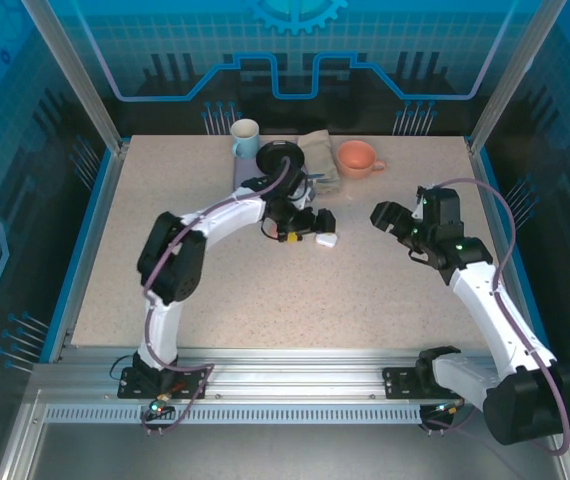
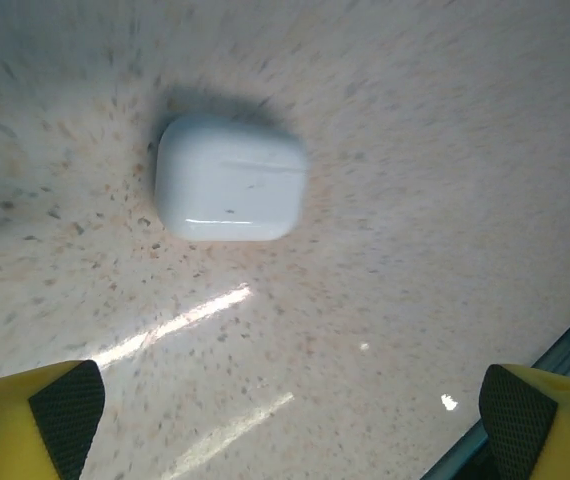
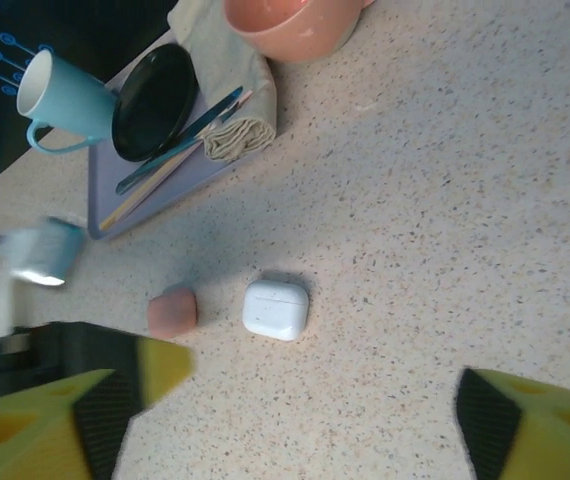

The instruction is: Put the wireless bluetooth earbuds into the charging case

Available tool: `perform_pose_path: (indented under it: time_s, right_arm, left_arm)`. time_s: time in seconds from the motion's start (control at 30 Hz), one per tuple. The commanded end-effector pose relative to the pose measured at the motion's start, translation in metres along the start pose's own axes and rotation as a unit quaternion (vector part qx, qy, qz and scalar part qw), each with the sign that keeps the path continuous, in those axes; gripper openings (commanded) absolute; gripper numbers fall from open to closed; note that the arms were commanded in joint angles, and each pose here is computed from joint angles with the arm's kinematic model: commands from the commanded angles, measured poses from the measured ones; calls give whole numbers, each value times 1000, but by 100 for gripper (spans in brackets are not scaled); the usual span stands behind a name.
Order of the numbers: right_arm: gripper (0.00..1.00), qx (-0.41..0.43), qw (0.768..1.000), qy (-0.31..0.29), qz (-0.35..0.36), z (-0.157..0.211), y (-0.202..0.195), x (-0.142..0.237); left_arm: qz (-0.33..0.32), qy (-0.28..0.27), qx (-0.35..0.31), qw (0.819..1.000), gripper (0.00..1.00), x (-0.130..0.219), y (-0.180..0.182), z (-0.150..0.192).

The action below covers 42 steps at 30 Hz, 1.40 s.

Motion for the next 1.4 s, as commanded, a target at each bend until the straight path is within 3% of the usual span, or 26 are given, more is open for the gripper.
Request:
perform_pose_path:
  time_s: [0.0,0.17,0.33,0.53,0.67,0.8,0.9,0.97,1.2,1.37]
  right_arm:
    - [95,28,998,-24,42,-15,-4,16]
    - [97,70,987,-51,135,-32,-20,15]
    - [100,129,948,-158,243,-33,-55,-7]
    - [100,205,919,-163,296,-13,-88,-46]
    - [100,228,919,-161,280,2,-99,-68]
    - [100,253,920,-164,248,15,-102,-80]
    - [100,282,916,-195,208,15,-95,-79]
    - [100,301,917,-193,176,17,-91,-81]
    - [100,352,917,-167,88,20,-75,-93]
    - [100,343,926,-151,49,18,-76,-102]
  left_arm:
    - [-15,-111,-77,991,99,86,-28,2]
    - [-72,-275,-150,947,99,164,-25,14]
    - [-188,-418,-227,860,99,207,12,35]
    - [-201,-490,-178,829,99,219,93,47]
    - [-205,-536,-176,800,99,213,133,60]
    - [-245,-526,-161,798,99,188,175,67]
    - [-232,-536,-139,800,99,172,200,74]
    - [-224,-527,-123,810,99,161,215,72]
    - [-192,-494,-157,833,99,137,230,55]
    - [-189,-482,-154,841,99,124,243,45]
Point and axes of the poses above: each hand's point on the last joint's axis, 136 mm out from that joint toward the fingers, its own x axis back along the fingers, its own y axis along the line the jaws close on, z = x × y, the point moved 8 cm from there along x, back along the fingers, and after that the axes turned 6 degrees about x, right-handed, at the moved point
